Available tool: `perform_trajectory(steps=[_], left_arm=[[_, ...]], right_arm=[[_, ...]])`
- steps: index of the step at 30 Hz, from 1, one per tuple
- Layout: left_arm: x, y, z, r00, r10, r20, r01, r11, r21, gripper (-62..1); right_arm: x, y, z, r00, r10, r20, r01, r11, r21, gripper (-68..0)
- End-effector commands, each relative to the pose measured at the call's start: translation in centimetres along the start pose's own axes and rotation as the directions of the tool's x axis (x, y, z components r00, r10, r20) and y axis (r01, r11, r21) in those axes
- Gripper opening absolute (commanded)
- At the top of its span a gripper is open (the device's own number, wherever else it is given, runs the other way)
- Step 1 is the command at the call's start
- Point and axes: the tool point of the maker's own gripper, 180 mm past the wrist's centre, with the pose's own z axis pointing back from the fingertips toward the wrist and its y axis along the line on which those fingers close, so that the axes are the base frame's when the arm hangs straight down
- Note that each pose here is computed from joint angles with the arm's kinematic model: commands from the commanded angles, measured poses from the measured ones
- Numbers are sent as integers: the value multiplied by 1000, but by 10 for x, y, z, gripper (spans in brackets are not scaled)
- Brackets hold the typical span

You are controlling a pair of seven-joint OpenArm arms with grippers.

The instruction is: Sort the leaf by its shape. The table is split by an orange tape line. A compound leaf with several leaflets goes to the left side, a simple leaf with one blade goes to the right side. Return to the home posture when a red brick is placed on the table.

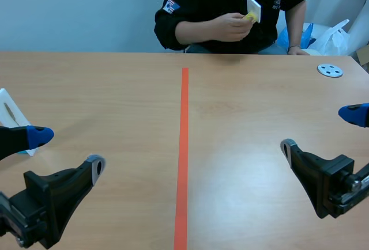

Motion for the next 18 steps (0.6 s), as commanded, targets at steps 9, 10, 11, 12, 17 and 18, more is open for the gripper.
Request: perform_trajectory(steps=[9,10,11,12,17,18], left_arm=[[5,-5,-3,1000,11,28,-10,1000,-17,14],[5,-4,-3,1000,11,28,-10,1000,-16,14],[5,-4,-3,1000,11,28,-10,1000,-16,14],[5,-4,-3,1000,11,28,-10,1000,-16,14],[5,-4,-3,1000,11,28,-10,1000,-16,14],[5,-4,-3,1000,11,28,-10,1000,-16,14]], right_arm=[[9,0,-1,1000,8,30,-8,1000,4,4],[9,0,-1,1000,8,30,-8,1000,4,4],[9,0,-1,1000,8,30,-8,1000,4,4],[9,0,-1,1000,8,30,-8,1000,4,4],[9,0,-1,1000,8,30,-8,1000,4,4],[9,0,-1,1000,8,30,-8,1000,4,4]])
